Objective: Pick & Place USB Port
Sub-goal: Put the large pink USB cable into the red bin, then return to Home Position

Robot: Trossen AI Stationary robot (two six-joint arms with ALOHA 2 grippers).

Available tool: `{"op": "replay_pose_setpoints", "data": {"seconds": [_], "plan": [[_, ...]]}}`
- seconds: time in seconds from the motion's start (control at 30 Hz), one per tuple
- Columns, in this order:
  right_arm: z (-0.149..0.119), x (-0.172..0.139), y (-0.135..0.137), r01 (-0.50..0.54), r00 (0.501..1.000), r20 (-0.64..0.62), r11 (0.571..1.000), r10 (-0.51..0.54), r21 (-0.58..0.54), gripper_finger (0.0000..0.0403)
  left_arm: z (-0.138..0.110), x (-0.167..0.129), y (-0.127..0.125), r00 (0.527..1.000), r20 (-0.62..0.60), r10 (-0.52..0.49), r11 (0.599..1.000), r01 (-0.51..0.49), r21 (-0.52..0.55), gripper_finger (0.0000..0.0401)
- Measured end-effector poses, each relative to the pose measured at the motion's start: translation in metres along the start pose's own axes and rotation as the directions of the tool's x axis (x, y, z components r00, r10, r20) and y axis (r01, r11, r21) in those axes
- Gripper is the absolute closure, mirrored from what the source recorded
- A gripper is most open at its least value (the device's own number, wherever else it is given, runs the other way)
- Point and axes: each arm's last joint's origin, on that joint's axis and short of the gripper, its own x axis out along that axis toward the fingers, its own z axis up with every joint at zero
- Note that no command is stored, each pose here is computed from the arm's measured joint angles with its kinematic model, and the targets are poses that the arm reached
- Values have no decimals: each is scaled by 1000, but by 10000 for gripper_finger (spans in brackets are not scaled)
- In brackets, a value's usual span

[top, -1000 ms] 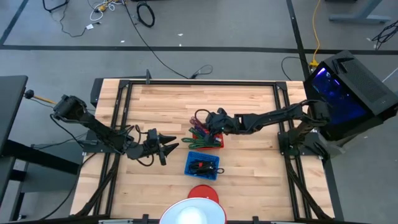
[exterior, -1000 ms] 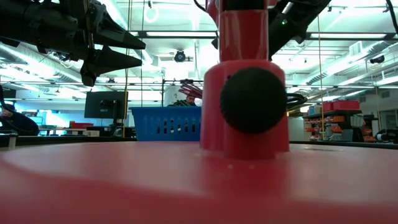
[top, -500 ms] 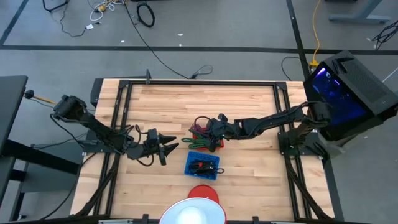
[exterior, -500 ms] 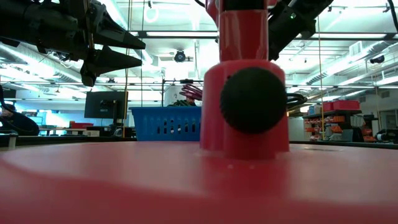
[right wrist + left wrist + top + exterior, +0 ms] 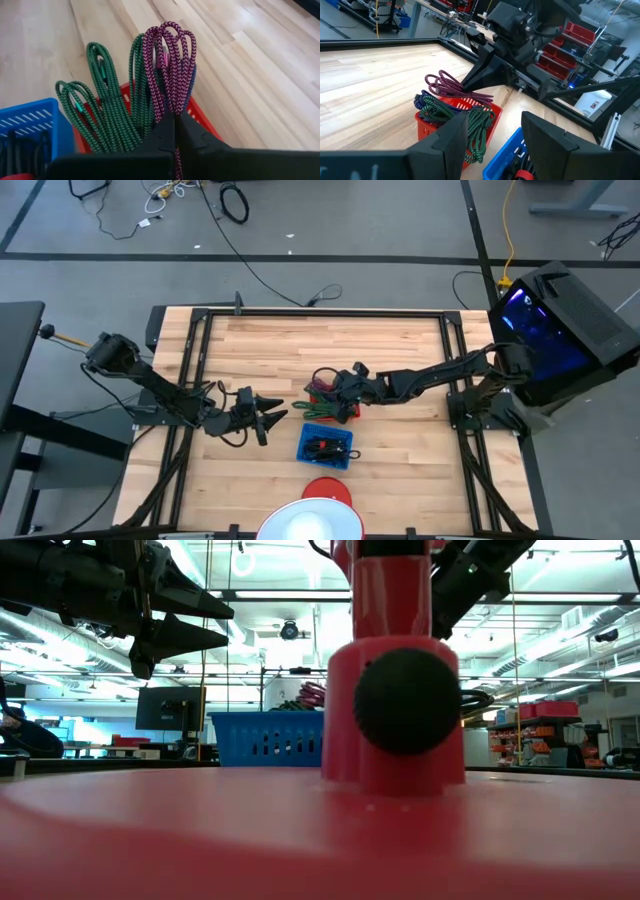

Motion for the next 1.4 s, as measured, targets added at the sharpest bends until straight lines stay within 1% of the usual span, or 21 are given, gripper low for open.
{"op": "replay_pose_setpoints", "data": {"seconds": [0.13, 0.2, 0.37, 0.53, 0.67, 0.8, 1.0, 1.07, 1.13, 1.2, 1.27, 1.3, 1.33, 1.4], "plan": [[-1, 1, 0, 8, 1000, -6, 1000, -8, -3, 401, 0, 0, 0, 1000, 0, 0, 1000, 0, 1, 211], [-2, 1, 0, 9, 1000, -9, 1000, -9, -4, 393, 0, 0, 0, 1000, 0, 0, 1000, 0, 0, 211], [-2, 1, 1, -16, 1000, -22, 1000, 15, -13, 355, 0, 0, 0, 1000, 0, 0, 1000, 0, 1, 211], [-1, 1, 1, -10, 1000, -7, 1000, 10, -15, 319, 0, 0, 0, 1000, 0, 0, 1000, 0, 1, 211], [3, 1, 2, -23, 999, 33, 999, 25, -44, 298, 0, 0, 0, 1000, 0, 0, 1000, 0, 1, 211], [11, 1, 4, -42, 993, 109, 996, 50, -73, 283, 0, 0, 0, 1000, 0, 0, 1000, 0, 1, 211], [24, 2, -3, -43, 978, 197, 992, 66, -116, 271, 0, 0, 0, 1000, 0, 1, 1000, -1, 5, 211], [27, 3, -6, -77, 971, 214, 990, 101, -119, 271, 0, 0, 0, 1000, 1, 1, 1000, -1, 7, 211], [33, 3, -9, -110, 959, 243, 983, 144, -146, 271, 1, 0, 1, 1000, 12, 16, 1000, -17, 17, 211], [39, 2, -10, -134, 938, 292, 973, 186, -190, 271, 4, 2, 3, 997, 52, 62, 997, -64, 51, 211], [47, -3, -10, -159, 907, 349, 958, 237, -237, 270, 11, 6, 5, 988, 113, 102, 988, -115, 107, 211], [52, -7, -11, -171, 885, 383, 950, 264, -260, 270, 16, 8, 6, 984, 144, 105, 983, -125, 133, 211], [57, -14, -12, -181, 863, 414, 943, 289, -281, 270, 22, 11, 6, 981, 173, 93, 980, -120, 157, 211], [66, -29, -16, -196, 825, 458, 927, 332, -318, 270, 36, 13, 5, 972, 234, 6, 976, -56, 208, 211]]}}
